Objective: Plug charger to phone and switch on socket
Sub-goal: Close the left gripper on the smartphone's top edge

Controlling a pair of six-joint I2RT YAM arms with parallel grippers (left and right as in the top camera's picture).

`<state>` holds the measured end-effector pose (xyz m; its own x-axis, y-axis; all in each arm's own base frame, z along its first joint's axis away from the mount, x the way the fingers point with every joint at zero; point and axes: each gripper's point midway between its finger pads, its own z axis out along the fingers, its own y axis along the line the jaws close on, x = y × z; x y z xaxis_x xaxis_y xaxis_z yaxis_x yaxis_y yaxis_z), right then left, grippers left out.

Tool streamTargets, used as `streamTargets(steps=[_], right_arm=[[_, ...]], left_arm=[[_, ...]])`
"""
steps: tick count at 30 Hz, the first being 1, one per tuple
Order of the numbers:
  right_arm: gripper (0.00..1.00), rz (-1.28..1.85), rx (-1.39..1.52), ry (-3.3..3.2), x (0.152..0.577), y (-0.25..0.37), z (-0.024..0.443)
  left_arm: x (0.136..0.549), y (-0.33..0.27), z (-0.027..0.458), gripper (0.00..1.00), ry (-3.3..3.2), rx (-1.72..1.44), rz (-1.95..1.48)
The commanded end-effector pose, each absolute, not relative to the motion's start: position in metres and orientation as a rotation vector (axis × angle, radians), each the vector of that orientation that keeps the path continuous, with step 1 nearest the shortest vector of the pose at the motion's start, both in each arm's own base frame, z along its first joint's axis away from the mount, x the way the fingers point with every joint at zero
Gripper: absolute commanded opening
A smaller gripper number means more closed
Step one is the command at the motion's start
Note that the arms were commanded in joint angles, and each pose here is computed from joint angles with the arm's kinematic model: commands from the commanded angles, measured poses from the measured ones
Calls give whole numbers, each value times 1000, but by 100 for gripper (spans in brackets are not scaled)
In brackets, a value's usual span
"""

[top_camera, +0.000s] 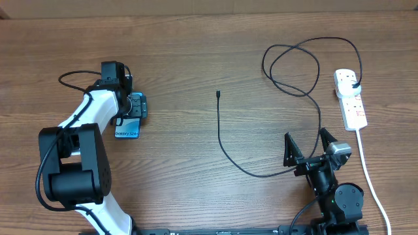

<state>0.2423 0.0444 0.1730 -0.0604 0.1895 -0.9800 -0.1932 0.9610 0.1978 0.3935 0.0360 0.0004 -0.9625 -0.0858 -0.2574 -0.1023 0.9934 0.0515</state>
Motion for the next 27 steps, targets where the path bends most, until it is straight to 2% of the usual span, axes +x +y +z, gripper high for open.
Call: streamTargets(steps=[1, 9, 11, 13, 15, 20, 27], right_arm=[[100, 313, 2, 1600, 242, 44, 170], [100, 313, 2, 1600, 242, 44, 170], [100, 313, 2, 1600, 242, 44, 170], [100, 313, 2, 1600, 242, 44, 170], [100, 313, 2, 1600, 242, 44, 170], [100, 313, 2, 1600, 242, 44, 170], [100, 313, 2, 1600, 242, 44, 170]], left_arm=[[361, 30, -34, 82, 3022, -184, 76], [344, 28, -36, 76, 3037, -587, 68], [343, 28, -36, 81, 3030, -638, 68], [343, 28, -36, 93, 3025, -647, 68], [344, 28, -36, 100, 3023, -646, 67], [344, 28, -36, 100, 3023, -646, 67], [333, 6, -36, 100, 3089, -653, -116]])
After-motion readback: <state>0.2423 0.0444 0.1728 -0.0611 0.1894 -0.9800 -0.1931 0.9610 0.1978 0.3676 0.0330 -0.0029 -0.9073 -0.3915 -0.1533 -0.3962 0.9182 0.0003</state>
